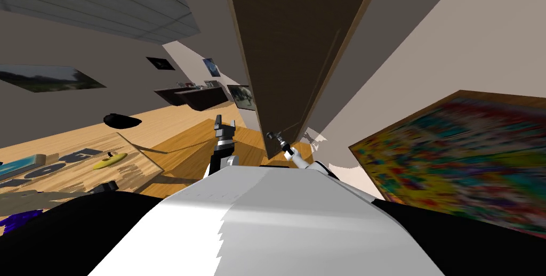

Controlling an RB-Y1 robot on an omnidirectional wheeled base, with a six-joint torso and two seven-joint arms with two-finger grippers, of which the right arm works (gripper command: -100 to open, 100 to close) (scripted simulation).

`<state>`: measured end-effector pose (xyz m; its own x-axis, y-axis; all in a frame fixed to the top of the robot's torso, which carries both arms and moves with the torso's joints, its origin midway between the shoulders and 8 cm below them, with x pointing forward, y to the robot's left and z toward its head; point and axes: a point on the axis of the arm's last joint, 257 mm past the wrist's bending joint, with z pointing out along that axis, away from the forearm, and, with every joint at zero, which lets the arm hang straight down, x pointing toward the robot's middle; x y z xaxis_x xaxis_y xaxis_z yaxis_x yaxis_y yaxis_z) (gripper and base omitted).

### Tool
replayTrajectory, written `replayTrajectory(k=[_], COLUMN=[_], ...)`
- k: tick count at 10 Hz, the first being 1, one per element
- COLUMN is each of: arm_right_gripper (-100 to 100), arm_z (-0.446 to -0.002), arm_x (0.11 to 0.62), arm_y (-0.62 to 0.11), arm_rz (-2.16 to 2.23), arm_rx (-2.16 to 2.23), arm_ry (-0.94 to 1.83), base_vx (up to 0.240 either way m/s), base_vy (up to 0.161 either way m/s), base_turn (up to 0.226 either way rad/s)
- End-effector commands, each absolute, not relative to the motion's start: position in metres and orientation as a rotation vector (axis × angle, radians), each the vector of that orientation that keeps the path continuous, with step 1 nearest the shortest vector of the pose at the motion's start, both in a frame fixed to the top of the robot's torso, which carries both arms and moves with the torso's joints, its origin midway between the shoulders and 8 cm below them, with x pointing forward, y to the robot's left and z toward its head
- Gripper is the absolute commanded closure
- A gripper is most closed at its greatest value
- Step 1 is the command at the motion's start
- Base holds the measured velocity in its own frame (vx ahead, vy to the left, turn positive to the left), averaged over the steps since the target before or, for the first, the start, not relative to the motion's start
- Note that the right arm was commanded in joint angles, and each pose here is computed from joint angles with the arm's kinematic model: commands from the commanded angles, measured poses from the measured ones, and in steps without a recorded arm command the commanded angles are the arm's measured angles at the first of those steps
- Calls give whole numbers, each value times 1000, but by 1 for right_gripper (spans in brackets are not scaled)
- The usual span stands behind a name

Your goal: Push the door open

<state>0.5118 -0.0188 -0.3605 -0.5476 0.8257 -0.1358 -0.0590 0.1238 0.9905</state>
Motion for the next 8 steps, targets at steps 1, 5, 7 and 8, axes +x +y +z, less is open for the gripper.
replayTrajectory(k=[1,5,7,8], arm_right_gripper=[100,100,100,100], arm_z=[-360,-356,-360,-359], arm_x=[506,494,495,494], arm_y=[-8,24,4,2], arm_rz=[1544,1612,1605,1617], arm_rx=[737,710,695,681], arm_ry=[1679,1701,1720,1726], base_vx=[-117,-85,-31,-68], base_vy=[-204,-157,-60,-91], base_turn=[57,39,17,29])
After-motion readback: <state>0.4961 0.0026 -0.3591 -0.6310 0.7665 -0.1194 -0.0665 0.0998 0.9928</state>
